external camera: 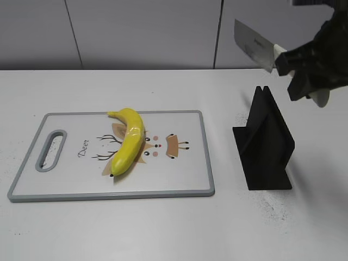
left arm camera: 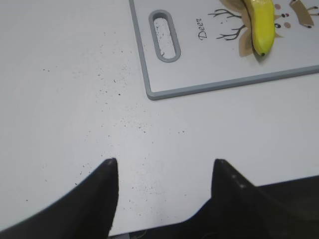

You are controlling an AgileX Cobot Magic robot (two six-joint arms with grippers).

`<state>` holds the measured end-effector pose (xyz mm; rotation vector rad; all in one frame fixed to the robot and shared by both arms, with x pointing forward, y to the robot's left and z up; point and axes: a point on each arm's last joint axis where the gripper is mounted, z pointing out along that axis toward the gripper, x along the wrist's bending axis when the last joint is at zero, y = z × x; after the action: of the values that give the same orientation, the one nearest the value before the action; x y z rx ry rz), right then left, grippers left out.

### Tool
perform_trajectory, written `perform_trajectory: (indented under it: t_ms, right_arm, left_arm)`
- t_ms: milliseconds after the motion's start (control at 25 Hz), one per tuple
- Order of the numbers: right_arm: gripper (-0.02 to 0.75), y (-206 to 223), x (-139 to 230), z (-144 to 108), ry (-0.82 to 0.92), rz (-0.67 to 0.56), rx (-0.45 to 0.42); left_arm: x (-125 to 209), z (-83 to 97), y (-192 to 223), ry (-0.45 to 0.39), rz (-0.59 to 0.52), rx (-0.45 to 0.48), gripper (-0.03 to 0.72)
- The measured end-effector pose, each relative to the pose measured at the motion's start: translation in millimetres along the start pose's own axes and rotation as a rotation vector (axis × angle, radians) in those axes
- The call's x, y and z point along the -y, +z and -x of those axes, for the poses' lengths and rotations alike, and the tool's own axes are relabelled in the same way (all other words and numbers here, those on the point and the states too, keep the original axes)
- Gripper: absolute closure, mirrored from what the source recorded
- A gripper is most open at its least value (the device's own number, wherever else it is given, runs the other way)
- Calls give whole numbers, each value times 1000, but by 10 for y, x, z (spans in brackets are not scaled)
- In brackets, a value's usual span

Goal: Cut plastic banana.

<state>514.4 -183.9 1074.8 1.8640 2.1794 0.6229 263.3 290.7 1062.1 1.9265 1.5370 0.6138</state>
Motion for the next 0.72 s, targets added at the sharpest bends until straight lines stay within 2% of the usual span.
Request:
perform_trajectory:
  t_ms: [200, 360, 560, 720]
  right_arm:
    - [577, 111, 247, 61, 39, -19, 5]
    - [577, 175, 338, 84, 68, -47, 14]
    - [577, 175, 334, 83, 115, -38, 12]
    - [577, 167, 333, 82, 141, -34, 11]
  left_arm:
    - [246, 3, -19, -8, 117, -28, 122]
    - [298, -6, -115, 6, 285, -64, 122]
    - [278, -55, -124, 26, 303, -122, 127]
    - [307, -20, -78, 9, 278, -76, 136]
